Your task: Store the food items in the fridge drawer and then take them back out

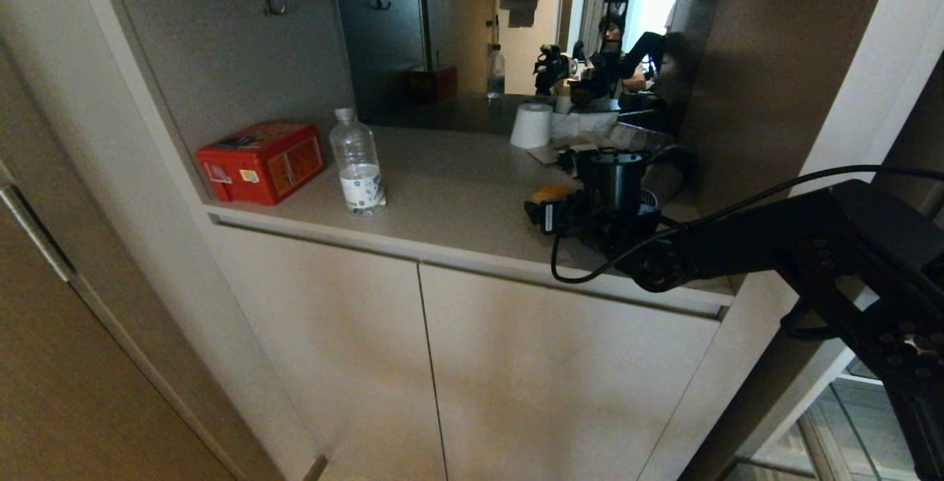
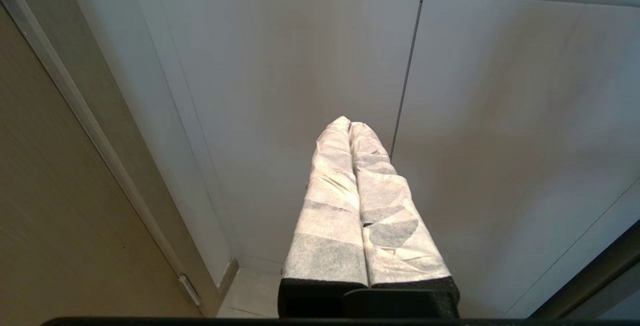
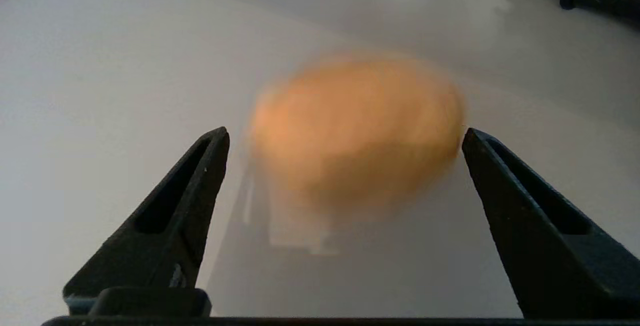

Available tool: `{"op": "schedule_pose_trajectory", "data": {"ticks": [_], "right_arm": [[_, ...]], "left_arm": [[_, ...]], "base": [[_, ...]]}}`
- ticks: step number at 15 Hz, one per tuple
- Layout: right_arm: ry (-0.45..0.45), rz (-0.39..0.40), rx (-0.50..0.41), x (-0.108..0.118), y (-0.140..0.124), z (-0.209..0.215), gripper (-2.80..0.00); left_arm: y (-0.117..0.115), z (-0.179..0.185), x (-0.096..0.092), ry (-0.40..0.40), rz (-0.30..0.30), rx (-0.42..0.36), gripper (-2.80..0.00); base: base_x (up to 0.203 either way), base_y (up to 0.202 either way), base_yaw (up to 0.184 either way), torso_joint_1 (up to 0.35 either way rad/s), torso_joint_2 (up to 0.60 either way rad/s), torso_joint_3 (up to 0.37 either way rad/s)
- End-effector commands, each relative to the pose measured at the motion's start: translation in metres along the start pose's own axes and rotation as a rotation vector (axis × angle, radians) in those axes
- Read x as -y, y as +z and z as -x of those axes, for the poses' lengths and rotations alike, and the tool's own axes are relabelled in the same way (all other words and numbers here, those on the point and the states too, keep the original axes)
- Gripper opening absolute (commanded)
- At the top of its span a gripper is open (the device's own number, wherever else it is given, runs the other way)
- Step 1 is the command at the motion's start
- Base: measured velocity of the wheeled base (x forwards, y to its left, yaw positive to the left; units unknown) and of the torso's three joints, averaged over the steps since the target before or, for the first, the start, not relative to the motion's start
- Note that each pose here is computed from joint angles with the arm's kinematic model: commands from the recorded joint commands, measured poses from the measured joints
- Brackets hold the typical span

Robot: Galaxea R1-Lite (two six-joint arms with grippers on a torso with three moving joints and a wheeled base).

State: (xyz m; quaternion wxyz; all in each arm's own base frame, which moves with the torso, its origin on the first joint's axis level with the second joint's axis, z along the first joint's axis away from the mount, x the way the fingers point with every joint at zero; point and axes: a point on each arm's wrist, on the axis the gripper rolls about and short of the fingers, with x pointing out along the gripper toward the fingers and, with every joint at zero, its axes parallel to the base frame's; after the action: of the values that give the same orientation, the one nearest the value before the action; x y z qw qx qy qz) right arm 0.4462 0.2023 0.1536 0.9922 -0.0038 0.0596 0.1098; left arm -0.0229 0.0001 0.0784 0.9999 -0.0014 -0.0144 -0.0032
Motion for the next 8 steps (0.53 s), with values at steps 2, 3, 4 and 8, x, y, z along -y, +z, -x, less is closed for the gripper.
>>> {"op": "schedule_pose_trajectory", "data": {"ticks": [2,3,4,8], "right_arm": [[-0.003,-0.003,0.011,0.000,0.004,0.001,0.00],[-0.003,-0.003,0.011,0.000,0.004,0.002,0.00],[-0.003,-0.003,0.013,0.000,0.004,0.002,0.00],[-0.026,0.005,0.046,0.002,0.022,0.012,0.00]], "left_arm": [[-0.003,-0.001,0.000,0.000,0.000,-0.010,-2.80],[-0.003,-0.001,0.000,0.000,0.000,-0.010,-2.80],[-0.003,-0.001,0.000,0.000,0.000,-0.010,-2.80],[-0.003,-0.001,0.000,0.000,0.000,-0.010,-2.80]], "base": [[0.000,0.000,0.000,0.000,0.00,0.000],[0.000,0.000,0.000,0.000,0.00,0.000],[0.000,0.000,0.000,0.000,0.00,0.000],[0.000,0.000,0.000,0.000,0.00,0.000]]}}
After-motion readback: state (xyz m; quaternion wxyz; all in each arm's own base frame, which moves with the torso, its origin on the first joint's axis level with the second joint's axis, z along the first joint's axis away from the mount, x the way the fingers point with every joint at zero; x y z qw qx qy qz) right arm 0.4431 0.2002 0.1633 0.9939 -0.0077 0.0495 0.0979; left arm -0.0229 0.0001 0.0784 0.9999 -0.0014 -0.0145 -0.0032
